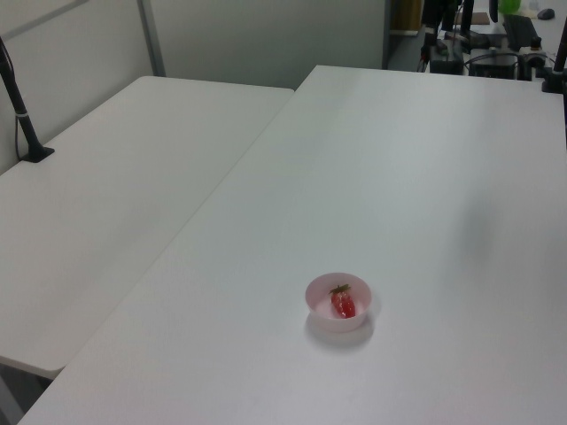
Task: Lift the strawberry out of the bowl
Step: 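Move the open gripper over the pink bowl holding the strawberry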
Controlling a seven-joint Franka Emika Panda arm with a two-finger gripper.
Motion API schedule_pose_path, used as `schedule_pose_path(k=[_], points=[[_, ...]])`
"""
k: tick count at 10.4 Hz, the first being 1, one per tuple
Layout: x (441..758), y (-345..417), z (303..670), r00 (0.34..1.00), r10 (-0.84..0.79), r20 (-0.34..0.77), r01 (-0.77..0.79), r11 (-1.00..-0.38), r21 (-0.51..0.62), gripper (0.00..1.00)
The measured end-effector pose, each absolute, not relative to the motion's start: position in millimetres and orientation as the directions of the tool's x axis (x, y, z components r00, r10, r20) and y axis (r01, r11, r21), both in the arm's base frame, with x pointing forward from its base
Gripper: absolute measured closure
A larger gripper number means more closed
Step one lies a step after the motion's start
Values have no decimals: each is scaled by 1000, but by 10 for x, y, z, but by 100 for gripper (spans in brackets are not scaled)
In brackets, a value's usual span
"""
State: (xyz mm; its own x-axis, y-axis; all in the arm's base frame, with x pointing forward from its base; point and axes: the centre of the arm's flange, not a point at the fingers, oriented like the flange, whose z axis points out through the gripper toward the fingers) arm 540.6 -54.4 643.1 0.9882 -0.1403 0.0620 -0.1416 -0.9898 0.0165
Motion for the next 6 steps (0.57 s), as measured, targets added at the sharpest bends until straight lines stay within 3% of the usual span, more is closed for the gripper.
schedule_pose_path(k=[6], points=[[5421,-520,6408,989,-135,58,-136,-991,17,0]])
